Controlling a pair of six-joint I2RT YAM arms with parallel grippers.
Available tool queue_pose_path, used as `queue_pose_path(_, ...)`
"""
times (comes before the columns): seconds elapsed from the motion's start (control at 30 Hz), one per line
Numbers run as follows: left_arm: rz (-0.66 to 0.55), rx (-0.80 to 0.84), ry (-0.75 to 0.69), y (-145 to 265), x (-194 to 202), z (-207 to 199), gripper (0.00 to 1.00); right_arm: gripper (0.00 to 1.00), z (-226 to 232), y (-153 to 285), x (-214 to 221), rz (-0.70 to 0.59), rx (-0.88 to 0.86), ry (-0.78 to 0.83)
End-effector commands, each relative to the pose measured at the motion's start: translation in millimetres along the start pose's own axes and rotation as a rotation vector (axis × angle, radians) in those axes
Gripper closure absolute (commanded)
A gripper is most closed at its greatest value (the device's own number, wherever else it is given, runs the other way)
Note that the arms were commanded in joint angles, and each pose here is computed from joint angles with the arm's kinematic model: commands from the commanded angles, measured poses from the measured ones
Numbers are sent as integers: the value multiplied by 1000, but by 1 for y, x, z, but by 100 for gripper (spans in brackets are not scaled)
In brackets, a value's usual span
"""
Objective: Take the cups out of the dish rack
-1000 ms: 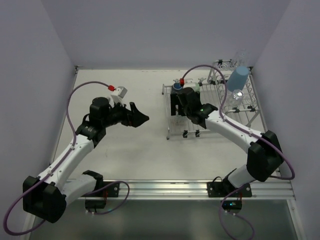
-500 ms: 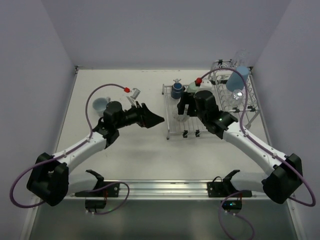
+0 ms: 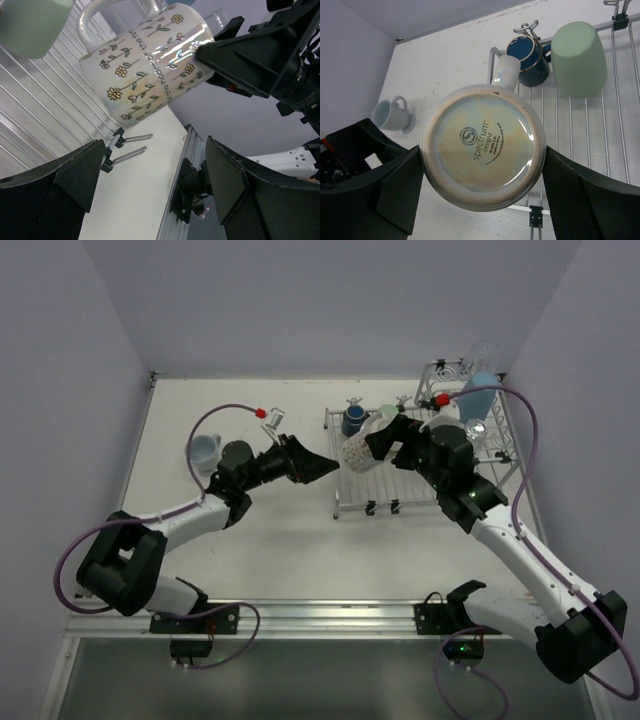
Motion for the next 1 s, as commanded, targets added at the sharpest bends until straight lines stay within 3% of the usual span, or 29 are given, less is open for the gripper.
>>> queue_pose_path(0.0,-68,102,-47,-14,-19,-18,11,53,29,23,-47,-238,-214,-121)
queue_pose_path(0.33,-60,170,7,-39,-16,-17,16,53,29,31,-47,-272,-276,-175)
queue_pose_path(0.43,-74,252,34,-41,-15,-25,25,53,28,29,-42,-253,-297,-197)
queue_pose_path(0.53,-101,337,48,-38,-15,-32,43,53,27,28,-37,-242,-321,-222)
queue_pose_path(0.6,-110,359,64,-36,-15,-34,47,53,25,26,-33,-227,-325,-233)
queue_pose_path(0.83,-151,377,32,-31,-21,-47,97,52,20,22,-17,-175,-348,-265)
queue_pose_path(0.97,-172,354,-3,-24,-24,-54,100,48,16,18,-5,-128,-351,-283)
Point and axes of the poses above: each gripper's point midway between its finger pads, its own y axis back along the fingers, its own z axis along the line the jaws close on, x = y × z, the point moved 10 cm from there along y, back along the fingers, and after that the axes turned 5 degrees about y, right-handed, at the moved point
